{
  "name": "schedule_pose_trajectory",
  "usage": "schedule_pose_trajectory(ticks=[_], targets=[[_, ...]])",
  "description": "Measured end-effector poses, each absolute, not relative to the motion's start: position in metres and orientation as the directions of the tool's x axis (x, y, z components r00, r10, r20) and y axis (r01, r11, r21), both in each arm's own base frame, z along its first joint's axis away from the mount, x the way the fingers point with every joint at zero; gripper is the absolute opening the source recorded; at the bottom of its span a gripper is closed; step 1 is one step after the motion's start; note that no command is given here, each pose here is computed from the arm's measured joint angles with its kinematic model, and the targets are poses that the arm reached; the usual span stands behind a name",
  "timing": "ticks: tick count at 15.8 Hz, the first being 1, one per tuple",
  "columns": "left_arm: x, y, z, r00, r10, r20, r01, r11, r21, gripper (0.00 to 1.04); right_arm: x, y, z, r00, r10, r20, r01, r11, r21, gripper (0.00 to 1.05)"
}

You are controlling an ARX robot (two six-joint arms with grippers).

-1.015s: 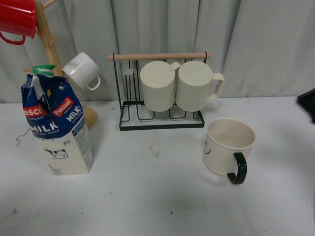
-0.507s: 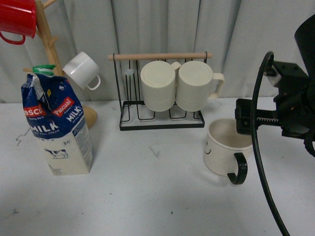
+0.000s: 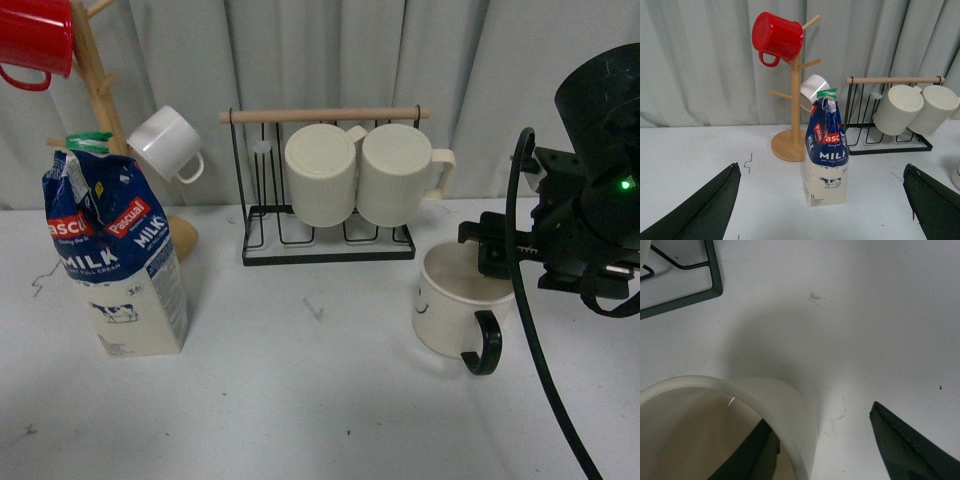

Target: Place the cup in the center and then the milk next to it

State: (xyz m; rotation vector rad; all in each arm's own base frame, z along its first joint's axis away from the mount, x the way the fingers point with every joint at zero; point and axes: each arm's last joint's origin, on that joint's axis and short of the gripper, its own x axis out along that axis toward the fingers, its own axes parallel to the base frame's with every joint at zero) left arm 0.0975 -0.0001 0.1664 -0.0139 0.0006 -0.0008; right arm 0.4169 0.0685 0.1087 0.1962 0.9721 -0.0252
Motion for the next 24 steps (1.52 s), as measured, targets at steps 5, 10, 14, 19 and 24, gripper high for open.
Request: schedule_pose_trajectory(ticks=[5, 10, 14, 19, 24], targets=[[0.098, 0.0, 0.166, 1.0, -0.001, -0.001, 0.001, 1.0, -0.014, 0.98, 0.417, 0.069, 0.11, 0.577, 0.069, -0.814, 0.109, 0.981, 0.161, 0.06], [0.098, 0.0, 0.166, 1.0, -0.001, 0.0, 0.001, 1.0, -0.014, 0.98, 0.385, 0.091, 0.151, 0.615, 0.179, -0.768, 0.0, 0.974, 0.227, 0.03], [0.098, 0.0, 0.166, 1.0, -0.001, 0.0, 0.001, 1.0, -0.014, 0.98, 0.389, 0.134, 0.165, 0.571, 0.216, -0.792, -0.137, 0.976, 0.168, 0.03], [0.098, 0.0, 0.166, 1.0, -0.001, 0.0, 0.001, 1.0, -0.014, 0.98, 0.399, 0.172, 0.157, 0.524, 0.197, -0.829, -0.252, 0.965, 0.07, 0.03], [0.098, 0.0, 0.166, 1.0, -0.001, 0.0, 0.001, 1.0, -0.014, 0.98, 0.4, 0.186, 0.14, 0.492, 0.195, -0.848, -0.294, 0.955, 0.048, 0.03]])
